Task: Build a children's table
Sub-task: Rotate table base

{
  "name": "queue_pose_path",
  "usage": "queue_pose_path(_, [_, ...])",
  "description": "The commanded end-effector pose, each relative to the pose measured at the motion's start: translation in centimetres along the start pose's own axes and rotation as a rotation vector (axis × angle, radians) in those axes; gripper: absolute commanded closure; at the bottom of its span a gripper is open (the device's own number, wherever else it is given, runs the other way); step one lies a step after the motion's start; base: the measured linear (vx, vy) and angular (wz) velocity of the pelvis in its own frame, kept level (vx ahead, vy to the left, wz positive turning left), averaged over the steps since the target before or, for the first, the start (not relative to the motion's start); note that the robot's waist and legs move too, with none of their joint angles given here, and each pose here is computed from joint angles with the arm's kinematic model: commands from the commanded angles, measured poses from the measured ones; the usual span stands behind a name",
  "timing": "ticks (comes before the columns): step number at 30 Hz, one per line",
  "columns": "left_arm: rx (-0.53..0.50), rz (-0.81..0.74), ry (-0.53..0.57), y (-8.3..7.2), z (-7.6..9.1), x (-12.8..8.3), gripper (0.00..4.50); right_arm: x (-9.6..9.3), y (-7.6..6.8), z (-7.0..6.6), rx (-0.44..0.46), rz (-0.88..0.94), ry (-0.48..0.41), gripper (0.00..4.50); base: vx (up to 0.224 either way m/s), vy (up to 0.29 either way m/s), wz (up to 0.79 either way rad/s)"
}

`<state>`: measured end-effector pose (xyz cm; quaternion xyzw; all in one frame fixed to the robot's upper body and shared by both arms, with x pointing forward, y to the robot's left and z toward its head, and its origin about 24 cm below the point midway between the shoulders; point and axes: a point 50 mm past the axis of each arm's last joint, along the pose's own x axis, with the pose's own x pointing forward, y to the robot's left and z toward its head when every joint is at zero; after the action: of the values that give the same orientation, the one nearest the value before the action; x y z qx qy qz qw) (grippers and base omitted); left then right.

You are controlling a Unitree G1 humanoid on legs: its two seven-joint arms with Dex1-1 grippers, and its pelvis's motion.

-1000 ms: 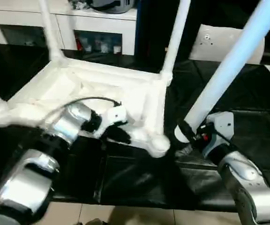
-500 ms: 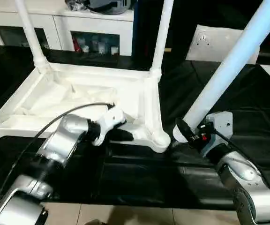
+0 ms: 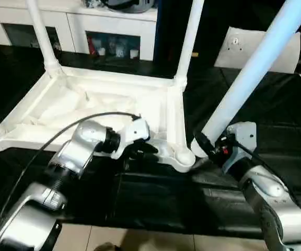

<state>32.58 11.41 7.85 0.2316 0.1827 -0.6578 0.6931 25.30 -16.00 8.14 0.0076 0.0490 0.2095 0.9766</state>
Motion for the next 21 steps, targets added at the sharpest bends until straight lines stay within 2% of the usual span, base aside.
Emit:
queue_pose_path(1, [0.035, -0.036, 0.038, 0.4, 0.3, 0.2, 2.79, -0.2, -0.5, 0.4, 0.0, -0.012, -0.013, 2.6, 0.0, 0.0, 0.0])
queue_pose_path(10, [0.05, -0.068, 0.132, 1.2, -0.3, 1.2, 2.65, -0.5, -0.4, 0.2, 0.005, -0.026, -0.011, 2.6, 0.0, 0.0, 0.0])
queue_pose_path(12, [0.043, -0.075, 0.128, 1.2, -0.3, 1.3, 3.02, -0.6, -0.4, 0.2, 0.006, -0.027, -0.011, 2.6, 0.0, 0.0, 0.0])
queue_pose_path(14, [0.036, -0.075, 0.105, 1.3, -0.2, 1.4, 3.05, -0.6, -0.4, 0.2, 0.007, -0.029, -0.01, 2.6, 0.0, 0.0, 0.0])
queue_pose_path(19, [0.031, -0.072, 0.086, 1.4, -0.2, 1.6, 3.58, -0.6, -0.4, 0.1, 0.011, -0.032, -0.009, 2.6, 0.0, 0.0, 0.0])
queue_pose_path(21, [0.018, -0.072, 0.077, 1.5, -0.3, 1.7, 3.66, -0.6, -0.3, 0.1, 0.012, -0.03, -0.008, 2.6, 0.0, 0.0, 0.0])
